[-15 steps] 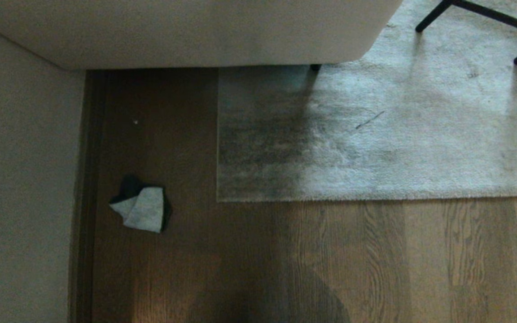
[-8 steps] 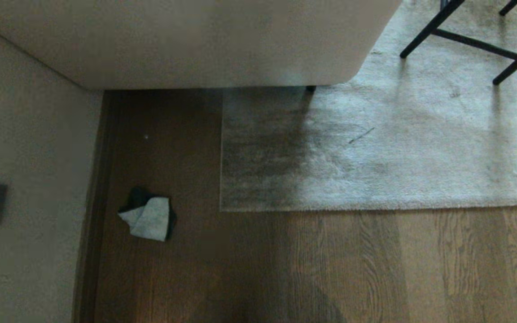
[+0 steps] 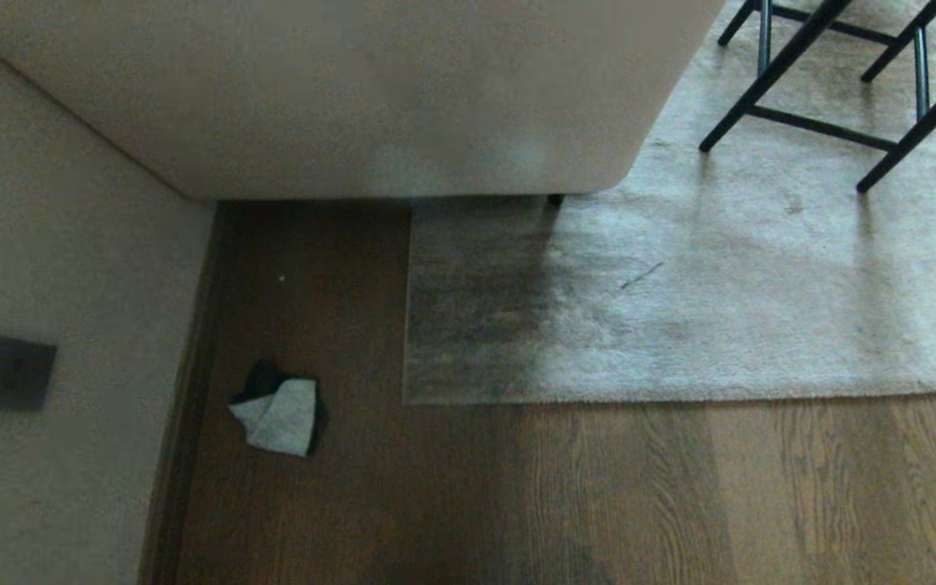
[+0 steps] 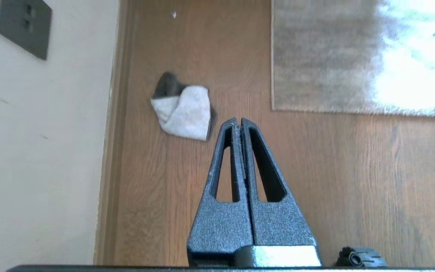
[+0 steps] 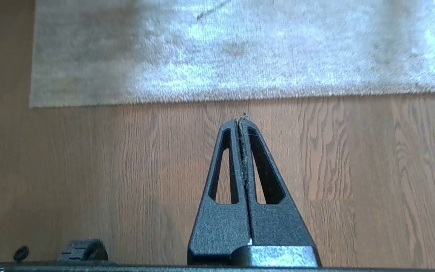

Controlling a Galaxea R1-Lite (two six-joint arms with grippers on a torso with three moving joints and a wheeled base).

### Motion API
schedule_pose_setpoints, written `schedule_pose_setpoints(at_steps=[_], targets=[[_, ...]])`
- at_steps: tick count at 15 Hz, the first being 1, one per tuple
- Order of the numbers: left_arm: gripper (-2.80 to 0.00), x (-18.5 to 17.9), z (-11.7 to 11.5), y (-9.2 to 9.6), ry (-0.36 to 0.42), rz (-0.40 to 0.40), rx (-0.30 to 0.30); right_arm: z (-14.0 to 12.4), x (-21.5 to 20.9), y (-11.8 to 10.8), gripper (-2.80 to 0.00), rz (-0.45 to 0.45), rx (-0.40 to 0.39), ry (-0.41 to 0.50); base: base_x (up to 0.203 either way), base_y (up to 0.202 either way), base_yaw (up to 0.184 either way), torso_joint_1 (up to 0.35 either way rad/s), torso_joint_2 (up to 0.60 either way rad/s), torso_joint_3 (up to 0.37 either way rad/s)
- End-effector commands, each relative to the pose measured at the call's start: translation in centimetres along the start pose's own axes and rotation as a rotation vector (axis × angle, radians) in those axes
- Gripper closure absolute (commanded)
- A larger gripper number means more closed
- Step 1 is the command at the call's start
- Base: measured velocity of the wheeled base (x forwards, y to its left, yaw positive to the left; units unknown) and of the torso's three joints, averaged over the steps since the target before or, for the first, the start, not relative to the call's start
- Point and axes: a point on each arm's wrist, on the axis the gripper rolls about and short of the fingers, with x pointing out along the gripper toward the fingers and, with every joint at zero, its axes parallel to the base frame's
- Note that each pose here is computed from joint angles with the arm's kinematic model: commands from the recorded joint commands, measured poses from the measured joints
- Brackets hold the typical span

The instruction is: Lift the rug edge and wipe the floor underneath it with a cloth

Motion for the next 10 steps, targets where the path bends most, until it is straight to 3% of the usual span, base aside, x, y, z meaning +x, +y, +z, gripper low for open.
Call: schedule_pose_setpoints(at_steps=[1,10], targets=[[0.0,0.0,0.0,0.0,0.0,0.002,-0.001,0.01,0.0,0.0,0.0,0.0,0.0,0.0,0.0,0.0,0.0,0.003,0.0,0.203],[0.0,0.0,0.0,0.0,0.0,0.002,-0.003,0.01,0.0,0.0,0.0,0.0,0.0,0.0,0.0,0.0,0.0,0.001,0.0,0.204]])
